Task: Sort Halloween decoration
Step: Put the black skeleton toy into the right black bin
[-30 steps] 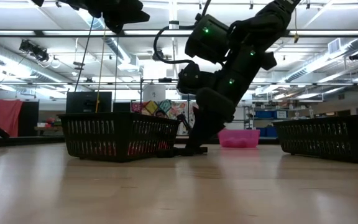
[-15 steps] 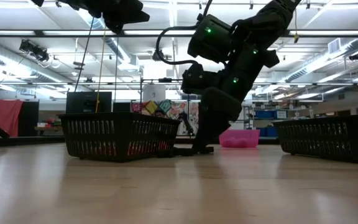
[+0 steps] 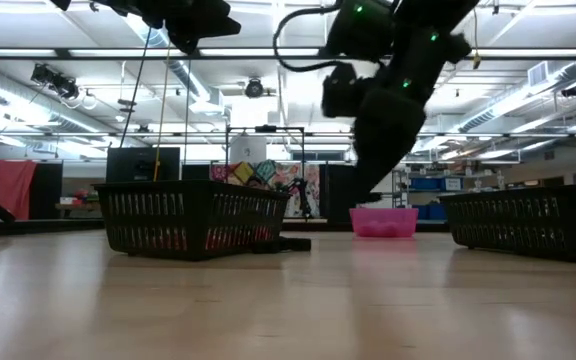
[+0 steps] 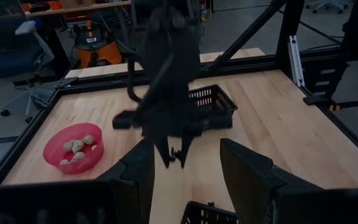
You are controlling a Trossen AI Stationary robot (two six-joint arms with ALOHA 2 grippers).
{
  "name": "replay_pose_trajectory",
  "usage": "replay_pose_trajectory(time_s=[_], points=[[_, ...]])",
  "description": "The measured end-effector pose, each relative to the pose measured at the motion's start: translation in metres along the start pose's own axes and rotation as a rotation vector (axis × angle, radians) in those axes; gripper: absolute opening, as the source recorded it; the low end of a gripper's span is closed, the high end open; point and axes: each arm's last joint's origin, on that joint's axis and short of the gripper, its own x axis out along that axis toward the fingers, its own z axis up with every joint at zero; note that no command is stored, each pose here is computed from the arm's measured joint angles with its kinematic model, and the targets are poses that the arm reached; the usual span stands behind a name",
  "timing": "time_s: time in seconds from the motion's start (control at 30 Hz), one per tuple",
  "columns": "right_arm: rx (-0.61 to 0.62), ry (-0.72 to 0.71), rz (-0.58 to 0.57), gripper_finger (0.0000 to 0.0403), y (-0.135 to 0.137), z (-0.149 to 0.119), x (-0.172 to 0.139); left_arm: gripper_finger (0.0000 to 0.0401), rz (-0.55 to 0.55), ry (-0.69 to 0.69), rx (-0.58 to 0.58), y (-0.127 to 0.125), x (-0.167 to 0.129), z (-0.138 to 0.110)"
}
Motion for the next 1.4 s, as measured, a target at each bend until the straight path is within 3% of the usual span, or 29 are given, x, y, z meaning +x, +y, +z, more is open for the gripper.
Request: replay_pose_trajectory(time_s=[0.37,0.67,1.4], points=[[0.112,0.176,0.0,0.0118,0.004,-0.024,-0.05,0.0155,0.0,0.0,0.0,0.0,0.0,0.0],[0.156,0.36,-0.063,0.0119,0.009,-0.043,-0.058,0.0155,0.0,-0.001,-0.001,0.0,0.0,0.0],[0.187,0.367,-0.096,0.0183,0.009,-0.045,-0.058,0.0155,0.0,0.0,-0.009,0.0,0.0,0.0]])
